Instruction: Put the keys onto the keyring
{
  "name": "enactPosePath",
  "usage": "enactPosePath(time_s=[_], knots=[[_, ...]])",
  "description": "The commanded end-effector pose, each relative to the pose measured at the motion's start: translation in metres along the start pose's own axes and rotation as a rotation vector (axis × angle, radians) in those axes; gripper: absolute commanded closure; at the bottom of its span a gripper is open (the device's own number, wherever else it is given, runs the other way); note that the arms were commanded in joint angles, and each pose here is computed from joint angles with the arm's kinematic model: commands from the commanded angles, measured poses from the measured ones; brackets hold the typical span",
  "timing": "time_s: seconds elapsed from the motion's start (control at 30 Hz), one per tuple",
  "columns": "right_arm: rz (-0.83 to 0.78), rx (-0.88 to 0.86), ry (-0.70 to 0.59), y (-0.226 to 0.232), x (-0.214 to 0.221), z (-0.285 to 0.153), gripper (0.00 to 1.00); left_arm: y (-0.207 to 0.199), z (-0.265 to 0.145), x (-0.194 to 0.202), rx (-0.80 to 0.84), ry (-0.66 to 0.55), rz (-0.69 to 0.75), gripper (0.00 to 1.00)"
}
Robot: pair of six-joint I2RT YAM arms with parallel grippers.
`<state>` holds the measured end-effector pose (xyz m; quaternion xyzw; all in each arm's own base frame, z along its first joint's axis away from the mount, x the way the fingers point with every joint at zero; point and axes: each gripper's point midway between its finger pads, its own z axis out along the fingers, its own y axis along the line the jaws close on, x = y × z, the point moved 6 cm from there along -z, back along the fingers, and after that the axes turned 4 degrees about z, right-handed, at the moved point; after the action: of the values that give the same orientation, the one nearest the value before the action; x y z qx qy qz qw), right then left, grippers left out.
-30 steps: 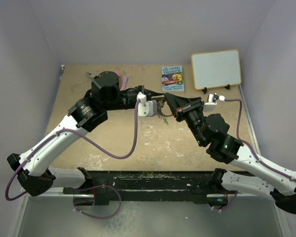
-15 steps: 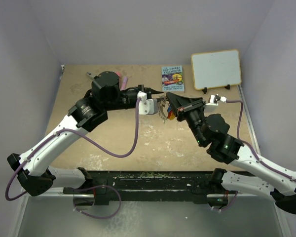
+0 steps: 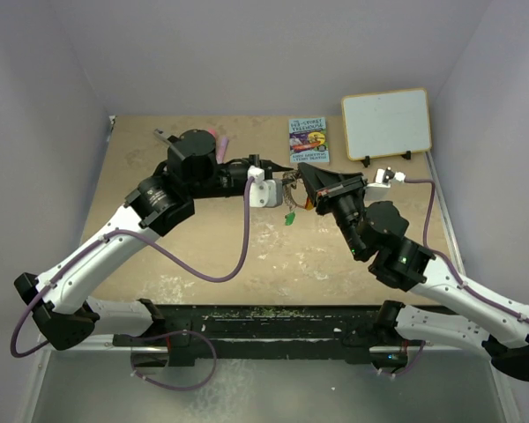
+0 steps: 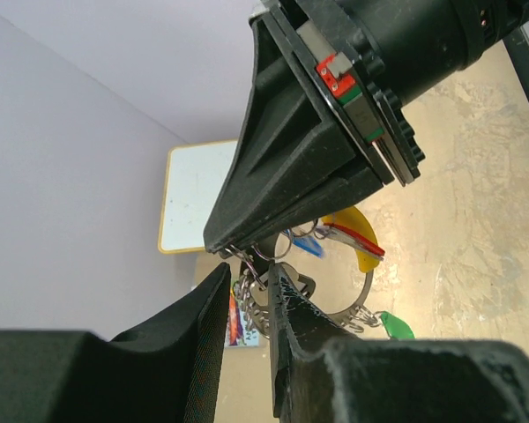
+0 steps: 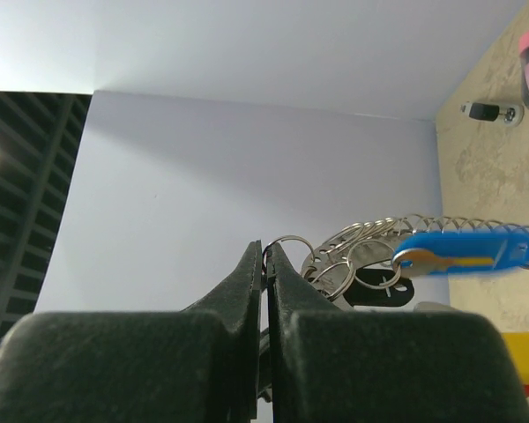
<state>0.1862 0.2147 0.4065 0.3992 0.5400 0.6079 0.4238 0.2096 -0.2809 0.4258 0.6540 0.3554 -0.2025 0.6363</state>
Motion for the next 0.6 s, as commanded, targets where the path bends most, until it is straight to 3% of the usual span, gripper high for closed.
enactPosePath(time_s=[0.0, 0.23, 0.4, 0.57], knots=[[0.097, -0.084, -0.043, 0.039, -0.010, -0.003, 1.00, 0.002, 0.003, 0.002, -0.033, -0.004, 0.023, 0.73], [0.094, -0.079, -0.047, 0.038, -0.011, -0.003, 1.00, 0.003, 0.006, 0.016, -0.063, 0.044, 0.058, 0.76], [0.094, -0.076, -0.051, 0.036, -0.011, -0.004, 1.00, 0.005, 0.007, 0.016, -0.080, 0.039, 0.070, 0.87], [0.092, -0.069, -0.053, 0.034, -0.011, -0.002, 1.00, 0.005, 0.003, 0.009, -0.076, 0.017, 0.075, 0.81]])
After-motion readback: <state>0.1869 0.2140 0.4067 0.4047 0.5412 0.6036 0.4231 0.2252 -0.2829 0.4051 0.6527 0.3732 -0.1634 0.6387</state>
